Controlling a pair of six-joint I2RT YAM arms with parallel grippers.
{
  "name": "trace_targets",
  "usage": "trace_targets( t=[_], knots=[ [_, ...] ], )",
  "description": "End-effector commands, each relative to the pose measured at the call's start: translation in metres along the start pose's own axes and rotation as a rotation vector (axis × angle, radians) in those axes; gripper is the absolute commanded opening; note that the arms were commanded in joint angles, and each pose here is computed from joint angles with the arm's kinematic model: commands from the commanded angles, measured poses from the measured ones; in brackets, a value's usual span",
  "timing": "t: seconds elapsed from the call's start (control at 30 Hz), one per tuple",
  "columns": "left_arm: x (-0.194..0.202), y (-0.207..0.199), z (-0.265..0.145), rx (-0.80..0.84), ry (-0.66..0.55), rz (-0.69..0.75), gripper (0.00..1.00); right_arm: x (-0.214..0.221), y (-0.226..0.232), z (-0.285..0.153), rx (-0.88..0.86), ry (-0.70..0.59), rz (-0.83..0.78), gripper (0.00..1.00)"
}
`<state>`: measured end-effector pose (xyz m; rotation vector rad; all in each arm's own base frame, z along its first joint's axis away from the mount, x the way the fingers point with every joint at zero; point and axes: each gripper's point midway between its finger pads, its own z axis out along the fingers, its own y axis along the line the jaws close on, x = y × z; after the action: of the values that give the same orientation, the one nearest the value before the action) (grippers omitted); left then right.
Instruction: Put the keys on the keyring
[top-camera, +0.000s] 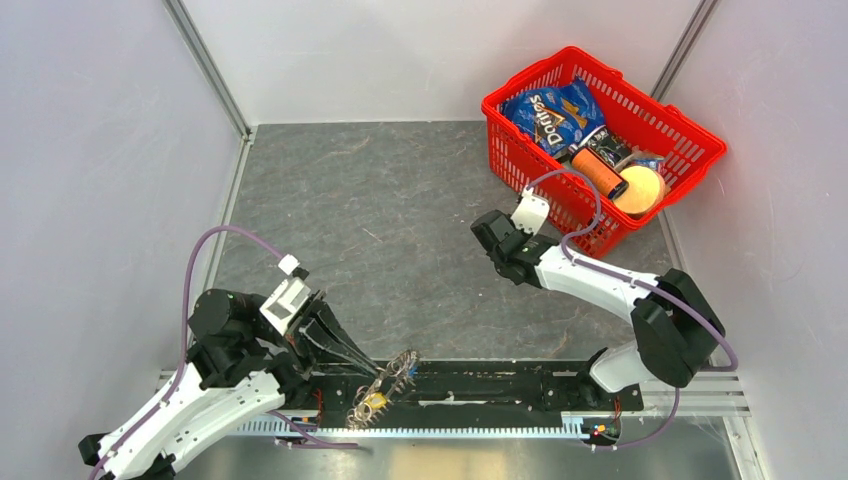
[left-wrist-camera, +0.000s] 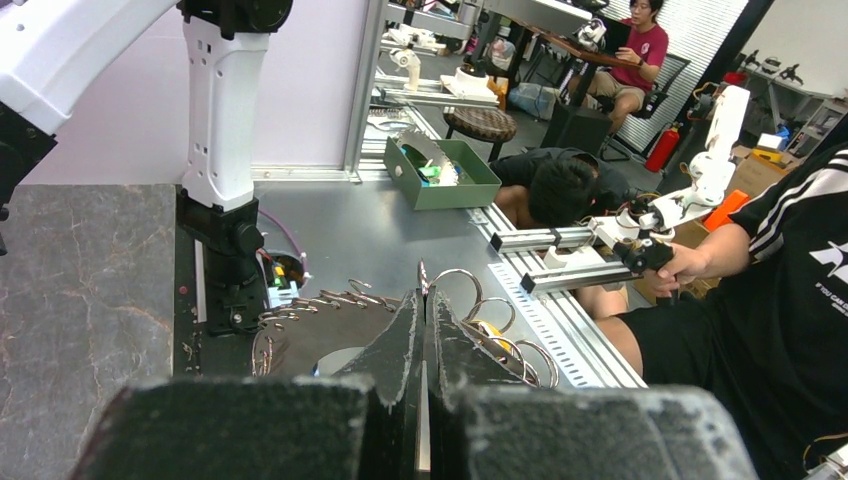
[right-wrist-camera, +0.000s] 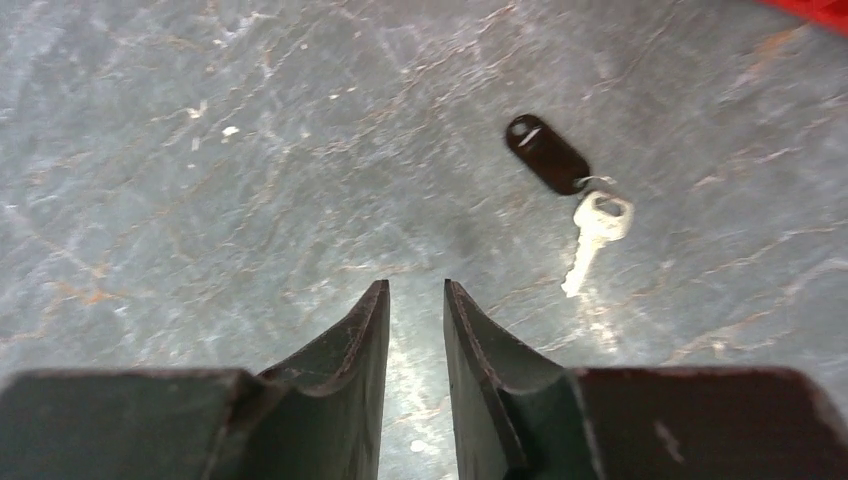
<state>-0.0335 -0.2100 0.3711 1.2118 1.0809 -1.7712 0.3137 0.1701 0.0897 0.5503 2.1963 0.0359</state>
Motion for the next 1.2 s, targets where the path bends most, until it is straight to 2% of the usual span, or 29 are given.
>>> trace_targets(
  t=[0.0,0.2,0.3,0.43,0.57,0.97,1.17],
  knots=[
    [-0.020,-0.010,0.000,0.007,-0.054,0.063,0.02,-0.018,-0.028,-0.003,0.116,-0.072,-0.087,0.35],
    [-0.019,-0.014,-0.001,0.013,-0.050,0.067,0.02,-0.008,-0.053,0.008,0.190,-0.056,-0.119,0.39],
    [-0.018,-0.014,-0.002,0.015,-0.046,0.072,0.02,0.000,-0.058,0.013,0.170,-0.053,-0.172,0.47],
    [-0.016,-0.013,-0.001,0.017,-0.041,0.072,0.02,0.006,-0.066,0.015,0.111,-0.091,-0.155,0.61],
    [-0.015,-0.013,-0.002,0.017,-0.039,0.074,0.02,0.006,-0.086,0.013,0.140,-0.140,-0.128,0.67],
    [-0.014,-0.009,-0.001,0.014,-0.036,0.069,0.02,0.007,-0.084,0.032,0.118,-0.175,-0.090,0.67],
    [-0.015,-0.009,0.000,0.011,-0.034,0.065,0.02,0.013,-0.083,0.047,0.155,-0.162,-0.074,0.59]
  ],
)
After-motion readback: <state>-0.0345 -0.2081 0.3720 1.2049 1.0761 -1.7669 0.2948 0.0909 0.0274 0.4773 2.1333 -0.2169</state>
